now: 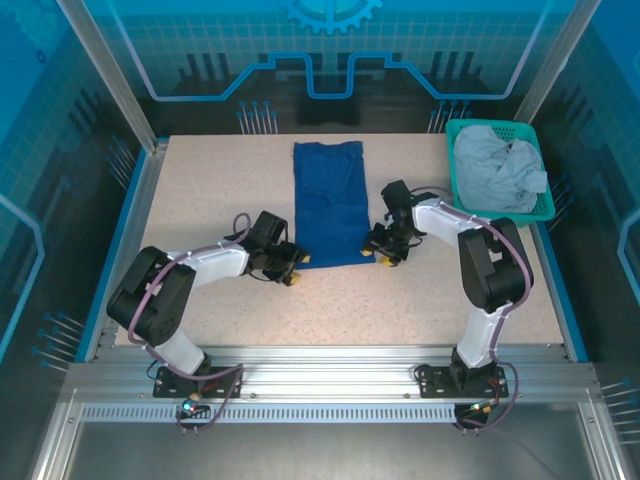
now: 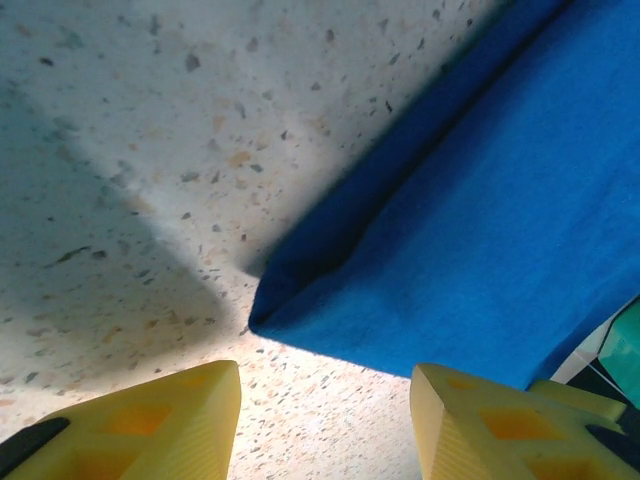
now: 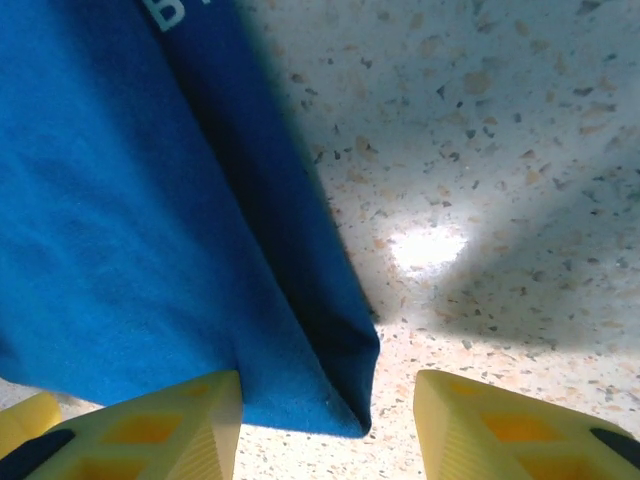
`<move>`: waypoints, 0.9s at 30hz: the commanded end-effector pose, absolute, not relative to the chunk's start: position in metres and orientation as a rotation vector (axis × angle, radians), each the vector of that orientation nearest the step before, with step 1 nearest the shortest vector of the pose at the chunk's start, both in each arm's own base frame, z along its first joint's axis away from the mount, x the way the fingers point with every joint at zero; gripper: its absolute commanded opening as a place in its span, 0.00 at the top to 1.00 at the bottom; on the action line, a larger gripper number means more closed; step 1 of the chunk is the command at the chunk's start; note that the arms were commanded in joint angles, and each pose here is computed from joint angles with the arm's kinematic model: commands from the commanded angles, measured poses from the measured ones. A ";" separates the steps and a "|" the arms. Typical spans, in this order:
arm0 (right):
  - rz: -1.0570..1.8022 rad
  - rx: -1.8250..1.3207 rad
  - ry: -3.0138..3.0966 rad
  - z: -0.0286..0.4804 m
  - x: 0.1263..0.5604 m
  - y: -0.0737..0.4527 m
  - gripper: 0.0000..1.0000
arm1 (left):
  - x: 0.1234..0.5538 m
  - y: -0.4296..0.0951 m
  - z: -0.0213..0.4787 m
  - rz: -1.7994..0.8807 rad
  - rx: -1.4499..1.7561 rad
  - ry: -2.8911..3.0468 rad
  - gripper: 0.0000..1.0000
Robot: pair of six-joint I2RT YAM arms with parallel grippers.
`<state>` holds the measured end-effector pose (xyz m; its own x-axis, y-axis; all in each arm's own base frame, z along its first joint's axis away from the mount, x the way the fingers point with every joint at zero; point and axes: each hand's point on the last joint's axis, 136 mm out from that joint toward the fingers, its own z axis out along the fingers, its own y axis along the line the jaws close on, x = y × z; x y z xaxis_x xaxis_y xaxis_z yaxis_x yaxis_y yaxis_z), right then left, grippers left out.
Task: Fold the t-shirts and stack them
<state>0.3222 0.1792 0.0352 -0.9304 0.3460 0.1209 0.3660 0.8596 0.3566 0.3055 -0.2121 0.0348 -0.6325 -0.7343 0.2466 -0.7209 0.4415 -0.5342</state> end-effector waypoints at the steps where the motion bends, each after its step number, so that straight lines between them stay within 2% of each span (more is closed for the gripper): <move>1: -0.554 -0.589 -2.924 0.024 0.314 0.185 0.53 | 0.308 -0.211 0.033 -0.954 -1.344 2.639 0.51; 4: -0.537 -0.608 -2.922 0.019 0.314 0.186 0.56 | 0.307 -0.209 0.034 -0.948 -1.333 2.643 0.52; 11: -0.526 -0.663 -2.937 0.013 0.324 0.189 0.85 | 0.307 -0.207 0.030 -0.923 -1.320 2.655 0.55; 20: -0.519 -0.648 -2.946 0.015 0.320 0.196 0.94 | 0.319 -0.210 0.022 -0.908 -1.313 2.642 0.64; 25: -0.502 -0.648 -2.969 0.018 0.319 0.193 0.97 | 0.336 -0.207 0.028 -0.870 -1.251 2.604 0.81; 27: -0.496 -0.634 -2.989 0.023 0.317 0.191 1.00 | 0.337 -0.201 0.031 -0.813 -1.224 2.600 0.99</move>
